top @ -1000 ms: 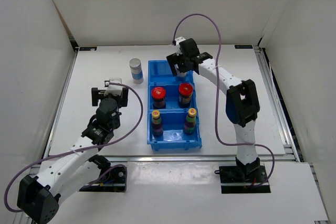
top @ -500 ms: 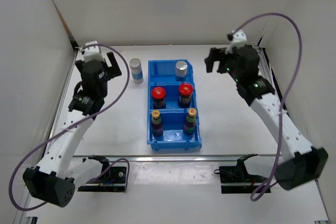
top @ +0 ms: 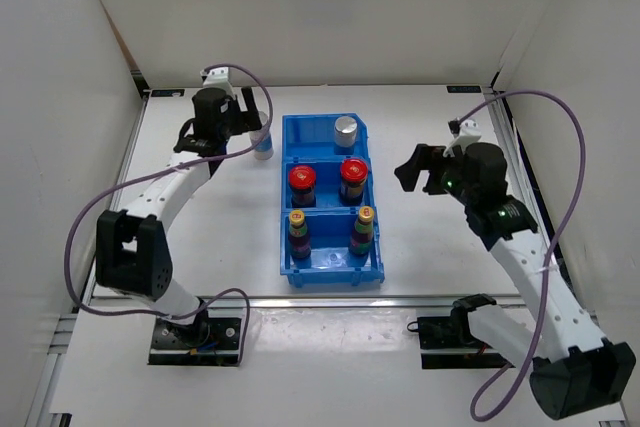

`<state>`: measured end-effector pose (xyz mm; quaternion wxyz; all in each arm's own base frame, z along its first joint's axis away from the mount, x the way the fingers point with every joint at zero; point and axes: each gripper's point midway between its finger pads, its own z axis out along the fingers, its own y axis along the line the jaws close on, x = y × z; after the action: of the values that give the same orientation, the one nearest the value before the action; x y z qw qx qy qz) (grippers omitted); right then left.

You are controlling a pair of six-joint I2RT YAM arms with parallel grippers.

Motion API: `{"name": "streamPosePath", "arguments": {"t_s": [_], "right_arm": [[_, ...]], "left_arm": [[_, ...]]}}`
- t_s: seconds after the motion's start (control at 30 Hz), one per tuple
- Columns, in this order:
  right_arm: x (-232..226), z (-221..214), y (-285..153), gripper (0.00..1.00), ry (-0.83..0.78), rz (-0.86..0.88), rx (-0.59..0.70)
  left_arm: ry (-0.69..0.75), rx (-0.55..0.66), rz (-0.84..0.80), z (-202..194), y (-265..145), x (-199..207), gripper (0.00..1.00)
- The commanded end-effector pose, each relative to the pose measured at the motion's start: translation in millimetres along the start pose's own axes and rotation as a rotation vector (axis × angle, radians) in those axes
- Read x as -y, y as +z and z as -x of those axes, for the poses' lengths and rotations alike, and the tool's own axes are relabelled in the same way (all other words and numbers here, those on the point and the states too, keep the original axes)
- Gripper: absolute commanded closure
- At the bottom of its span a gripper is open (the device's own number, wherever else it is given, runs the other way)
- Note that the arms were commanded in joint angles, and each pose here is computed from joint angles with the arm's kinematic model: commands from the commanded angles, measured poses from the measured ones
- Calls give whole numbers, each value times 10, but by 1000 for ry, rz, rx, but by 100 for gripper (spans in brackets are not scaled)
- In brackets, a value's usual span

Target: Organize the condiment bottles

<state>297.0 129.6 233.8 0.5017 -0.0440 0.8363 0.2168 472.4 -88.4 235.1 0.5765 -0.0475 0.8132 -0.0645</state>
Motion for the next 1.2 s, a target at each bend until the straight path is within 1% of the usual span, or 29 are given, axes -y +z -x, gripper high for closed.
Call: {"name": "streamPosePath", "arguments": {"t_s": [0.0,0.07,0.1,0.17,0.33,0.43,0.5,0.6,0.73,0.77,0.83,0.87,0.93,0.97,1.03,1.07,1.1,1.17], "right_arm": [[-128,-167,-156,1,48,70,-25],[-153,-149,-278,1,42,79,2],[-135,-226,-305,1,46,73,-16],[-125,-247,-359,1,16,72,-18],[-132,-282,-449,1,-12,76,-40],[-144,-315,-478,1,-10,82,-51],[-147,-356,-470,1,-8,88,-62],[-143,-386,-501,1,-6,86,-71],[-141,-393,-524,1,-15,86,-71],[-141,-393,-524,1,-15,86,-70],[-135,-414,-529,1,-13,84,-79],[-135,-414,-529,1,-13,84,-79],[-137,-392,-521,1,-23,84,-79],[-129,-408,-500,1,-20,81,-89],[-158,-370,-515,1,-22,93,-81],[-151,-384,-497,1,-20,91,-90],[-151,-384,-497,1,-20,91,-90],[-169,-389,-500,1,-20,101,-93]], "left_arm": [[-15,113,-62,271,76,125,0],[28,137,-59,254,191,160,0],[46,129,-44,187,264,129,0],[90,97,-37,49,457,210,0],[115,62,-27,-146,773,305,0],[122,40,-32,-282,875,348,0],[125,40,-31,-298,922,394,0],[133,14,29,-455,1010,275,0],[139,-4,59,-565,1063,212,0],[141,-13,61,-611,1082,205,6],[144,-23,63,-663,1077,190,12],[147,-36,53,-719,1072,196,20],[141,-28,49,-668,1062,172,34],[130,-19,48,-623,1043,183,47],[124,1,44,-516,997,199,61],[121,14,51,-452,970,192,71],[127,28,58,-388,942,182,74],[126,79,70,-136,841,178,78]]}}
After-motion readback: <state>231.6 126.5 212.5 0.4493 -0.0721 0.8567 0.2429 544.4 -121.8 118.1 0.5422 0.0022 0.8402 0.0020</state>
